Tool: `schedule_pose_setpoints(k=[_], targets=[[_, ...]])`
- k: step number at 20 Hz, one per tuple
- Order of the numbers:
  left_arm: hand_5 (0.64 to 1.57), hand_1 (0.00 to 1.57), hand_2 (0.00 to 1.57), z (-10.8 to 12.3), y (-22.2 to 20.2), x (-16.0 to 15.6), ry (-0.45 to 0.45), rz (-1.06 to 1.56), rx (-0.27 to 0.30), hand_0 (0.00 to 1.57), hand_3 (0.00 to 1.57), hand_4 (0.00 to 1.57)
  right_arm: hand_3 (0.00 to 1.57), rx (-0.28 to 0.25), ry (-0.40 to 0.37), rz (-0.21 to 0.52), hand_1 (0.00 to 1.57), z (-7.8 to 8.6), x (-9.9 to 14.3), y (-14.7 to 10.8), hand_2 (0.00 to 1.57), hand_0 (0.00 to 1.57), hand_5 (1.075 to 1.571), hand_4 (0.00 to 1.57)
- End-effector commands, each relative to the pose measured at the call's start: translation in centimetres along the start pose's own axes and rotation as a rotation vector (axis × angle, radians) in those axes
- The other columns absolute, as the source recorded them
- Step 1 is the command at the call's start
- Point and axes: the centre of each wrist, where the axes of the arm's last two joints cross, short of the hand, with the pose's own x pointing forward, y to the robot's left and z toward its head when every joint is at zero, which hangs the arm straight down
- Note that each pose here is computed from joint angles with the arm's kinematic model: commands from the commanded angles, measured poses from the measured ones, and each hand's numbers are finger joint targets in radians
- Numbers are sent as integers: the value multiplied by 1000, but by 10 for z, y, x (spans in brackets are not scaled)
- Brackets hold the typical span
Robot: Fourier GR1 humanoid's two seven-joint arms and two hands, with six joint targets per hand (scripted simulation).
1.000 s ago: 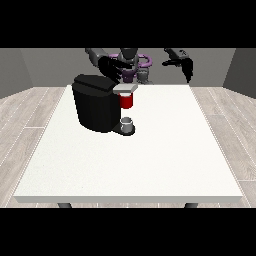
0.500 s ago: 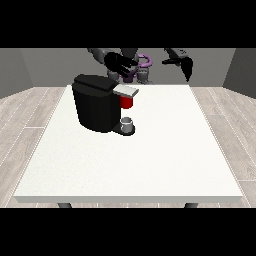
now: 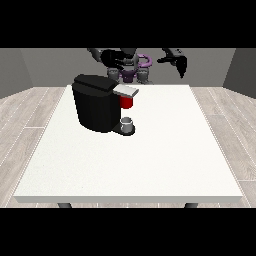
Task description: Insert the coffee pod into the coffee machine and close the lid
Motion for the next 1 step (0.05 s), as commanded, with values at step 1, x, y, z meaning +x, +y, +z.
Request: schedule_pose_setpoints(k=[1], targets=[[1571, 0, 0, 22, 2, -18, 16, 0, 42, 0, 0, 192, 0, -69, 60, -95, 0, 44, -35, 1, 0, 0, 1571, 157]])
